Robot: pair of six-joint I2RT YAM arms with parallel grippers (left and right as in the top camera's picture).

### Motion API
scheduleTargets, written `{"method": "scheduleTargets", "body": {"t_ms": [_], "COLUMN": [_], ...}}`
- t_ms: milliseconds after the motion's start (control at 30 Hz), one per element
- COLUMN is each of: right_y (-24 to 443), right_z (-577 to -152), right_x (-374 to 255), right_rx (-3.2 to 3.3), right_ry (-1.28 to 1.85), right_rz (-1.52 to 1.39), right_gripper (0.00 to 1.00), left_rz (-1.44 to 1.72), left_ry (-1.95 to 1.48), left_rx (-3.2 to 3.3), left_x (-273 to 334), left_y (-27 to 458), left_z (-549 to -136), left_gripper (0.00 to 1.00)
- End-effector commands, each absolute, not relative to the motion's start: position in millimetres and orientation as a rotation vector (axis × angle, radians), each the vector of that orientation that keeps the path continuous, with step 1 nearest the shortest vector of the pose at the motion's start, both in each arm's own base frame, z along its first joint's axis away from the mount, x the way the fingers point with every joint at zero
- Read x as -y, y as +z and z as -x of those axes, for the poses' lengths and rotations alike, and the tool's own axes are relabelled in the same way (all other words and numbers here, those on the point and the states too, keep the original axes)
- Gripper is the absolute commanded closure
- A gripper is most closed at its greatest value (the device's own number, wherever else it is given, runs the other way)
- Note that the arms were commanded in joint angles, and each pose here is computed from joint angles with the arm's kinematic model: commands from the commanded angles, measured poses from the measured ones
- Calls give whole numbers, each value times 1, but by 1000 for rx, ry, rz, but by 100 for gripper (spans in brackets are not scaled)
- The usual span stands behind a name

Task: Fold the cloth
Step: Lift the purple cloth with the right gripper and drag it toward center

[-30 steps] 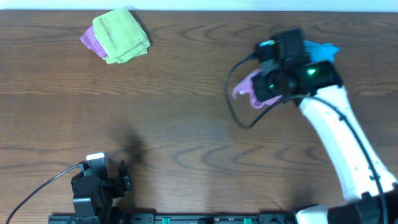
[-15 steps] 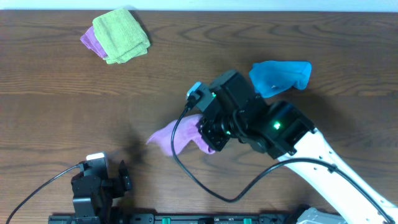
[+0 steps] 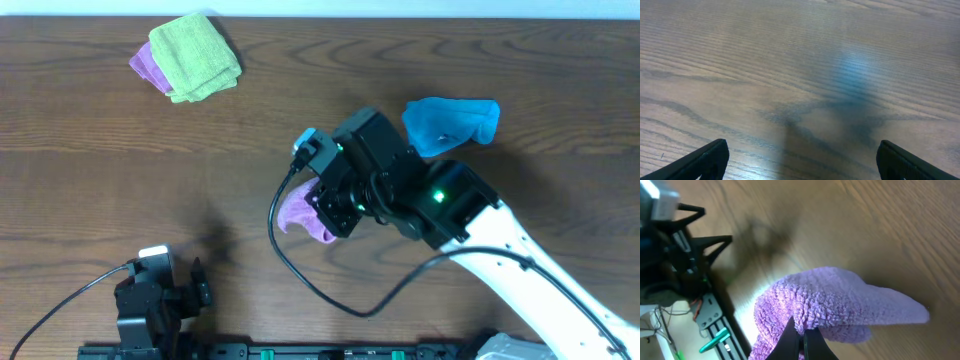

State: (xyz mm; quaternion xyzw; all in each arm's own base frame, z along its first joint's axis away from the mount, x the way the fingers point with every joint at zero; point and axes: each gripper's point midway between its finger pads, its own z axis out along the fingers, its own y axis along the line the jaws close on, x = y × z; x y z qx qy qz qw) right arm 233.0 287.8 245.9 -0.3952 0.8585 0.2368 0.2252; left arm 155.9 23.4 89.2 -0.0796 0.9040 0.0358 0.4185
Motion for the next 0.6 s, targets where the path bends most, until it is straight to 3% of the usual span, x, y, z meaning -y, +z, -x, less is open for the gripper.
{"method": "scheduleTargets", "body": {"t_ms": [0, 200, 233, 267, 333, 367, 433, 567], "right_y": [232, 201, 198, 194, 188, 186, 185, 184], "right_z": [-257, -331, -343, -358, -381, -387, -391, -372], "right_x": [-278, -221, -209, -192, -164, -154, -142, -156], "right_rx": [-2398, -2463, -2474, -2488, -2513, -2526, -2549, -2606], "right_ry": [554, 141, 77, 0, -83, -85, -51, 209], "right_rz": [1064, 873, 823, 746, 590, 539, 491, 553], "right_gripper": [99, 99, 91, 66, 25, 13, 3, 5], "left_rz": [198, 199, 198, 198, 198, 198, 198, 198], "left_ry": [117, 117, 117, 117, 117, 117, 117, 117], "left_rx": [-2330, -2330, -2330, -2330, -2330, -2330, -2330, -2330], "left_x": [-26, -26, -26, -26, -26, -26, -26, -26], "left_y": [74, 74, 74, 74, 74, 74, 74, 74], "left_z": [-147, -147, -147, -147, -147, -147, -147, -147], "left_gripper": [5, 5, 5, 5, 5, 5, 5, 5]}}
